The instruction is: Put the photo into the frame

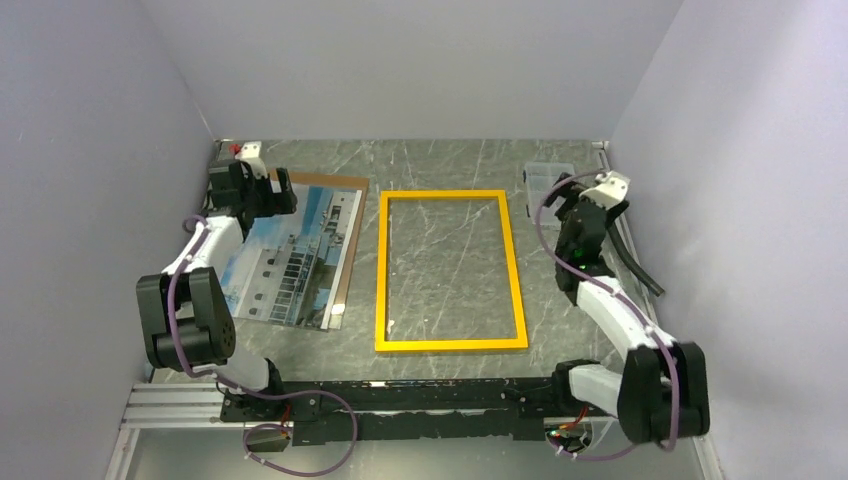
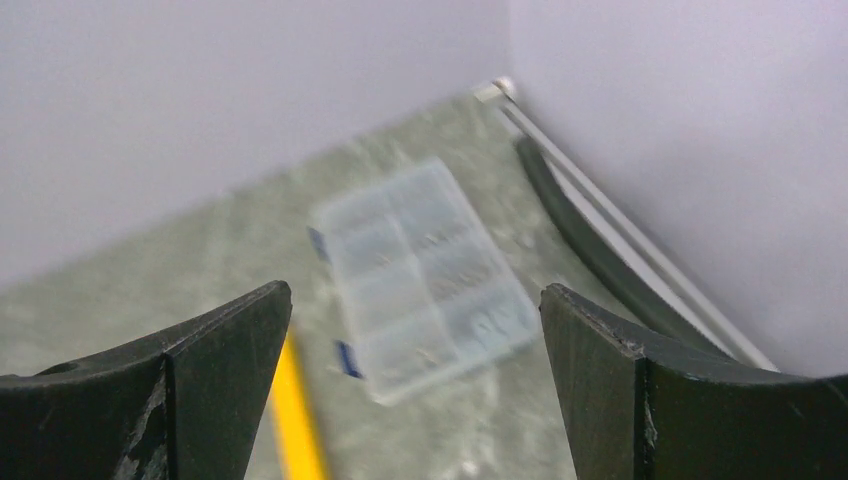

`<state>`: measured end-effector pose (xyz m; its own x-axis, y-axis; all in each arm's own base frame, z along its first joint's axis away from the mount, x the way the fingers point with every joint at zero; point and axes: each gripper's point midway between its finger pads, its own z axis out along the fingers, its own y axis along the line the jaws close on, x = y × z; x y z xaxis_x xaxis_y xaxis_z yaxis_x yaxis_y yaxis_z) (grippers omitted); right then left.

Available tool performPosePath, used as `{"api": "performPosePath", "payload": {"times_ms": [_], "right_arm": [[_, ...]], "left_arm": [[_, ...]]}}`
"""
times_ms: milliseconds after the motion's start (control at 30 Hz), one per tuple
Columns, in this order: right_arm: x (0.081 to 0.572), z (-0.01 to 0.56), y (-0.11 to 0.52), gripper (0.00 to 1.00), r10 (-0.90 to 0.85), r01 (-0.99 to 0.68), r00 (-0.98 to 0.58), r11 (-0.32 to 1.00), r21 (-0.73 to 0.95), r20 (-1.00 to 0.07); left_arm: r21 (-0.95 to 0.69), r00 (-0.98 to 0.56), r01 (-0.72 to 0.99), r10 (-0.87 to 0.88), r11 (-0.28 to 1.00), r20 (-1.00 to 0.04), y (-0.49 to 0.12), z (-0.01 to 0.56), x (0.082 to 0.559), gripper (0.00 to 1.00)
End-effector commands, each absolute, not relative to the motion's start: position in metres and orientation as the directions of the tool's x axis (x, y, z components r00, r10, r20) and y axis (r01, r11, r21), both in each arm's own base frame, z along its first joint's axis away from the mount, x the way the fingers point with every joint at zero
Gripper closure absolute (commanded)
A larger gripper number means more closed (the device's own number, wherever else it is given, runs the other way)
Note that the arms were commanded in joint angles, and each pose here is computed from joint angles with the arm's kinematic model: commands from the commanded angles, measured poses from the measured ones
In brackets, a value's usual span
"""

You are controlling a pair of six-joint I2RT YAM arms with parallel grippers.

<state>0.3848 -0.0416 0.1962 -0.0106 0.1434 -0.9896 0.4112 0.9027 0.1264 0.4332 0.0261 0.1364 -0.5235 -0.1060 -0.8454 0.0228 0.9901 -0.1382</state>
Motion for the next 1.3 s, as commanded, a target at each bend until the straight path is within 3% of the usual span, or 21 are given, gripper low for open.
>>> {"api": "performPosePath", "payload": {"times_ms": [0,133,233,500,867,1267], "right_arm": [[0.388,0.235,-0.009,0.00,0.390,0.267,-0.012,0.889,0.373,-0.921],[0.397,0.243,0.043,0.00,0.529,0.095,-0.194,0.848,0.521,-0.826],[0.390,0.234,0.096,0.00,0.526,-0.078,-0.362,0.806,0.587,-0.770],[0.354,0.159,0.207,0.00,0.169,0.006,-0.686,0.974,0.227,-0.707],[0.314,0.100,0.372,0.02,-0.162,-0.247,-0.771,0.967,0.055,-0.616],[0.320,0.051,0.394,0.17,-0.225,-0.275,-0.797,0.962,0.004,-0.561]], "left_arm": [[-0.195,-0.621,0.025,-0.138,0.980,-0.771,0.021,0.149,0.425,0.02],[-0.230,-0.688,0.036,-0.143,0.973,-0.711,0.023,0.161,0.416,0.02],[-0.230,-0.724,0.038,-0.132,0.973,-0.677,0.024,0.168,0.409,0.02],[-0.245,-0.753,0.052,-0.122,0.968,-0.646,0.030,0.179,0.394,0.02],[-0.291,-0.809,-0.014,-0.182,0.957,-0.559,0.043,0.172,0.388,0.02],[-0.269,-0.818,-0.014,-0.166,0.963,-0.551,0.048,0.171,0.379,0.02]]}}
